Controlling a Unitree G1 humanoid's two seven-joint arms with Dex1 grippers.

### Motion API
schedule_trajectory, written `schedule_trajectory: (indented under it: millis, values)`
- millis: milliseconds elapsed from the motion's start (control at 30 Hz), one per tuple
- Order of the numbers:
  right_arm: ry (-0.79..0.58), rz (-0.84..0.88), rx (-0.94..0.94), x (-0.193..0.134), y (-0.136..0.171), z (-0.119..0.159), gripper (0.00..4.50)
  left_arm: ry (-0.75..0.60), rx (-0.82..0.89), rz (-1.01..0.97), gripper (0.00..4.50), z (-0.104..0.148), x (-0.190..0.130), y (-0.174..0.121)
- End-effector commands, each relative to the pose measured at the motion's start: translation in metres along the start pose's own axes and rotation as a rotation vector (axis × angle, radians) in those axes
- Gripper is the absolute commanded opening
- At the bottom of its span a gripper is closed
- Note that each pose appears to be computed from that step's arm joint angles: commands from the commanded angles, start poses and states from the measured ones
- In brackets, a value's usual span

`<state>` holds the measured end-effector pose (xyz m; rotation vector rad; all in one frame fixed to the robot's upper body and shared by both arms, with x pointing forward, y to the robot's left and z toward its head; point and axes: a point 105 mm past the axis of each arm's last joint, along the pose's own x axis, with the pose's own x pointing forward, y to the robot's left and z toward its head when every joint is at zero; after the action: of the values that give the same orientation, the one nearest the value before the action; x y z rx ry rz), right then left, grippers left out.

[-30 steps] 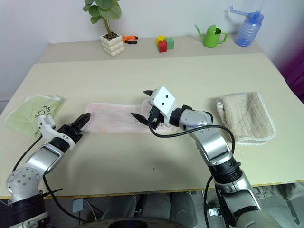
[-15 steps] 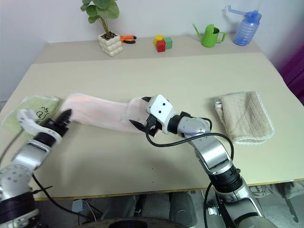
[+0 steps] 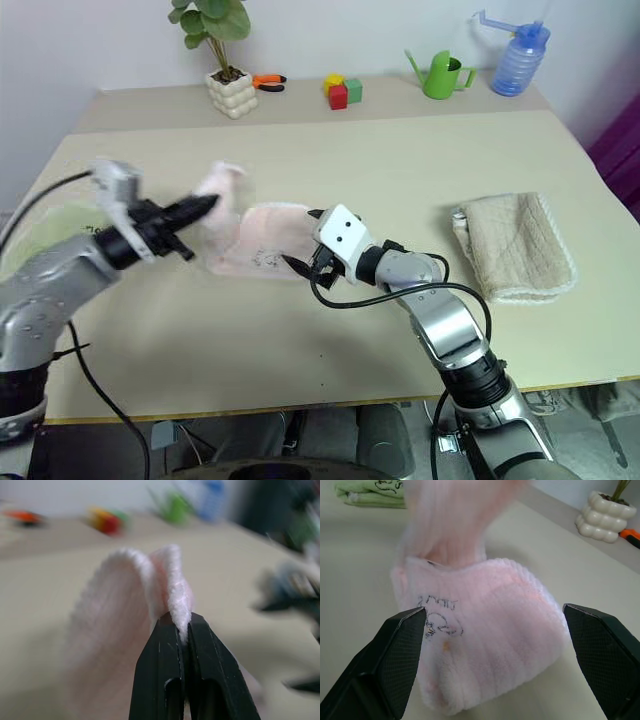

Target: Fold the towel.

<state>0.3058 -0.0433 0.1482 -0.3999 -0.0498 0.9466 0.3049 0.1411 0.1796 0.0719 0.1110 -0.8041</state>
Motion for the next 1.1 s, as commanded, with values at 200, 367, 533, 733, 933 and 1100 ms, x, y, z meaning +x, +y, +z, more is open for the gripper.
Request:
schedule_trajectory:
  millis: [200,367,533,733,933,1100]
  values:
    - [-0.011,-0.068,-0.029,-0.001,-0.009,0.002,4.47,0.111,0.135,-0.149,0.03,-0.025,0.044,-0.032]
    - [-0.004,-0.074,-0.032,-0.002,-0.008,0.000,4.47,0.105,0.132,-0.175,0.03,-0.028,0.053,-0.038]
    - [0.004,-0.086,-0.036,-0.002,-0.009,-0.002,4.47,0.068,0.091,-0.174,1.78,-0.019,0.050,-0.037]
    - [0.022,-0.114,-0.059,-0.005,-0.020,-0.006,4.47,0.004,0.127,-0.167,3.04,0.001,0.026,-0.030]
    - [0.057,-0.150,-0.068,-0.023,-0.039,-0.010,2.67,-0.068,0.064,-0.042,2.55,0.015,-0.007,-0.002]
    - [0.038,-0.148,-0.096,-0.024,-0.047,-0.001,0.20,-0.096,0.036,0.066,0.30,0.016,-0.019,0.019]
